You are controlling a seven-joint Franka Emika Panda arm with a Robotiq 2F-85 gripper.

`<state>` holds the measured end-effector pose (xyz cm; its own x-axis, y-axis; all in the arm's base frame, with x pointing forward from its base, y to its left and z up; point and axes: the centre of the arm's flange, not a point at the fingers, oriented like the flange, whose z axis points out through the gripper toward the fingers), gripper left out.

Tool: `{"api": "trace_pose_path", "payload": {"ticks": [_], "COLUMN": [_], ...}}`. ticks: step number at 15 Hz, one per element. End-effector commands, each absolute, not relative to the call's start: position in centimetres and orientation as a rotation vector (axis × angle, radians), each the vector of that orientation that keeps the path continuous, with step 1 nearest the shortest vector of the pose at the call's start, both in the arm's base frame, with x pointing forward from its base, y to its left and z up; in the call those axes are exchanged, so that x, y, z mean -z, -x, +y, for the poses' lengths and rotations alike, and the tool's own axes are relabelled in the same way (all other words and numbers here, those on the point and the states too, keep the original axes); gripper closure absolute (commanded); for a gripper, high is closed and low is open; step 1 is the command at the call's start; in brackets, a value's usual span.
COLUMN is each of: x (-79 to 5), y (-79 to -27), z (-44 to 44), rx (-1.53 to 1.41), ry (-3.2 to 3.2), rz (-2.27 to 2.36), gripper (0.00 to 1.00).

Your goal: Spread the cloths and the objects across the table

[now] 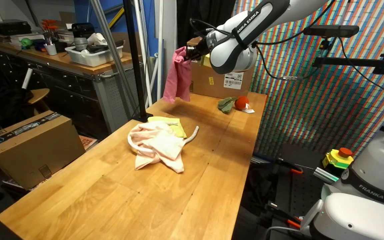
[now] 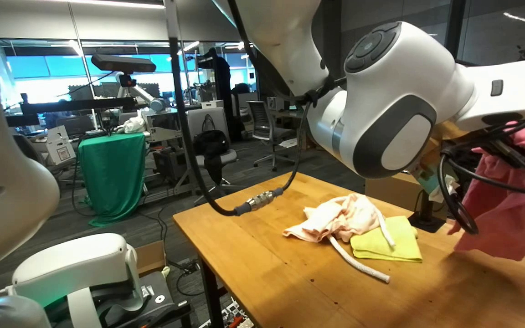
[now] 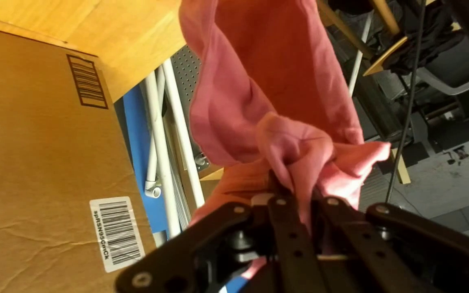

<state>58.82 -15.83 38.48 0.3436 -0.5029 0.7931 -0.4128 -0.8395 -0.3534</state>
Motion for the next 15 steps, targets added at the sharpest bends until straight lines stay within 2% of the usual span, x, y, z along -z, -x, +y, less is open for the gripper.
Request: {"api": "trace_pose_path", "payload": {"ticks": [1,8,9,10,15], "x": [-38.4,-37.4,-37.4,-37.2,-36.7], "y": [-60.2,-60.8,-60.8,-60.8,-60.5], "z": [-17.1,-18.6,-18.7,-18.8,-18.7], "rx": [1.549,1.572,1.562,1.554,1.540], "ry": [2.501,2.520,2.527,2.541,2.609], "rz": [0.861,0.935,0.938,0.929,0.879], "gripper": [0.91,0.91,0.65,0.64,0.27]}}
